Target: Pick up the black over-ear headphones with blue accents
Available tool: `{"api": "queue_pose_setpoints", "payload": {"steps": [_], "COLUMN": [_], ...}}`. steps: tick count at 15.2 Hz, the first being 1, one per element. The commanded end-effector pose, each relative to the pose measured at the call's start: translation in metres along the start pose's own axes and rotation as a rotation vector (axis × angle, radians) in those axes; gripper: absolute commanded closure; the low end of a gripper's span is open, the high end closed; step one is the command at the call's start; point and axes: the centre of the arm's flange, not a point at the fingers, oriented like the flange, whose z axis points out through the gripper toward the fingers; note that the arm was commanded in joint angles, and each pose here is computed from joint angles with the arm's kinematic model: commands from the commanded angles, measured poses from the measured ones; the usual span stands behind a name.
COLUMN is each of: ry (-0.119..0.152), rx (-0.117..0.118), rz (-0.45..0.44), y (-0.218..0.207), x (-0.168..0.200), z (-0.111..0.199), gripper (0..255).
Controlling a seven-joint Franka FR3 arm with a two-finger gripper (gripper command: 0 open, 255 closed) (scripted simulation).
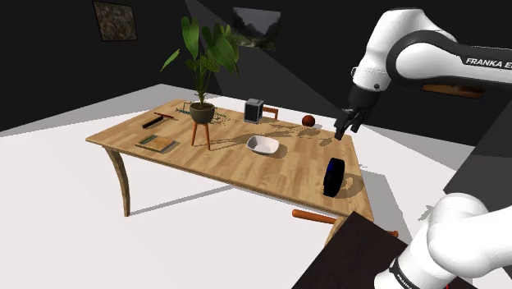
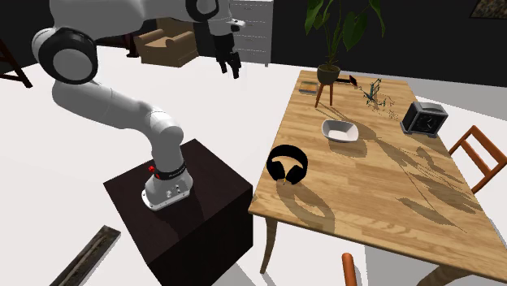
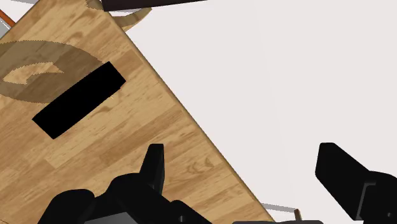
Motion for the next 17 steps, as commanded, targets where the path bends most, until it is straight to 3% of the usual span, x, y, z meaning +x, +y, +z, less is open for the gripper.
{"api": "queue_pose_setpoints", "payload": {"steps": [1,17], "ry": [0.000,-0.109], "rx": [0.000,0.048], "rz": [0.000,0.402], "y": [0.000,0.142], "x": [0.000,0.083], "z": [0.000,0.150], "gripper": [0,0]}}
